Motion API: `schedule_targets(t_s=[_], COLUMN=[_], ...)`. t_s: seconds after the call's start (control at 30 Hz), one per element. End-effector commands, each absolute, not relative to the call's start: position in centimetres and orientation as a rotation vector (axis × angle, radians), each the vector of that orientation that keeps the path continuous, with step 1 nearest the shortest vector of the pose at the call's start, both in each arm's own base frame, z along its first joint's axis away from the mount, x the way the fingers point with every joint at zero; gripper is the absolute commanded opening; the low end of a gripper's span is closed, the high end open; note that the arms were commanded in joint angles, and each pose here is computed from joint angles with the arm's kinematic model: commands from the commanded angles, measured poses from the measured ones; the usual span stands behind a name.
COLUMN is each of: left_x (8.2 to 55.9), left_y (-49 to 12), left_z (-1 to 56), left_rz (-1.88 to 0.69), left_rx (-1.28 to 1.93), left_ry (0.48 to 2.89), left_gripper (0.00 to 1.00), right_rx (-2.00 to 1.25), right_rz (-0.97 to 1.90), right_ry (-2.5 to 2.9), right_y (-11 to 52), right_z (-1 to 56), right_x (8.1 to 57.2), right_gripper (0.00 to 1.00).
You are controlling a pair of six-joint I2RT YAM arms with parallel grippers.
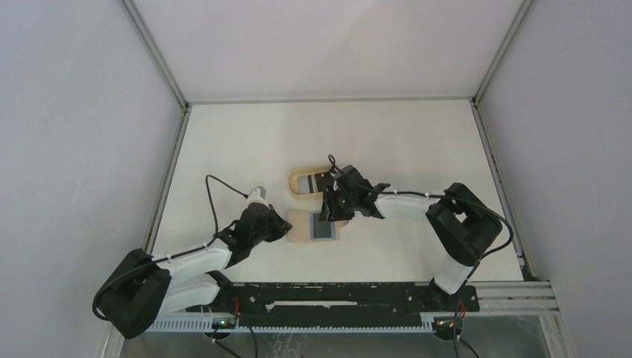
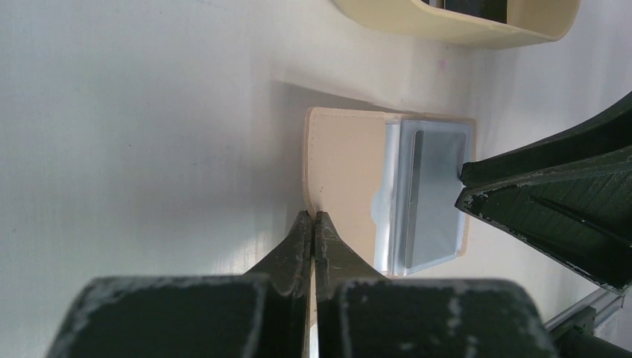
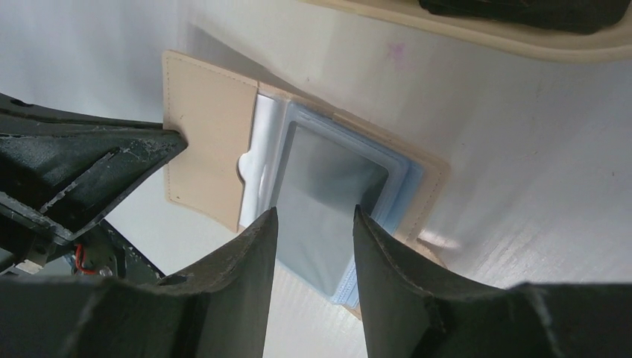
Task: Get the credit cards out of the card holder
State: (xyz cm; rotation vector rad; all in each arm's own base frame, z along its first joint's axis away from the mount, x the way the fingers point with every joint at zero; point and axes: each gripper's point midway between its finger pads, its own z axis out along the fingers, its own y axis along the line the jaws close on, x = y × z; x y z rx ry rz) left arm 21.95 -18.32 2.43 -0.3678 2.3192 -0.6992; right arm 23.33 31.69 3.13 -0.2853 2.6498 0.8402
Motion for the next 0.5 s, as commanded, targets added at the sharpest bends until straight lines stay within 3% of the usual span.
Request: schedule_targets(t_s=[0.0, 0.47], left_x=[21.7, 21.8], left_y=[-18.2, -18.2], left_z=[2.1, 2.2], left_rz=[-0.703, -0.696], left_rx=[-0.373, -0.372], left_ry=[2.313, 2.312], left_gripper=[0.00, 0.00], right_rx=[-0.267, -0.287], right_rz=[0.791, 0.777], right_ry=[2.594, 2.600], right_y=[31.7, 31.6], right_z=[4.4, 4.3], right_x=[24.5, 23.6], right_gripper=[0.51, 0.53])
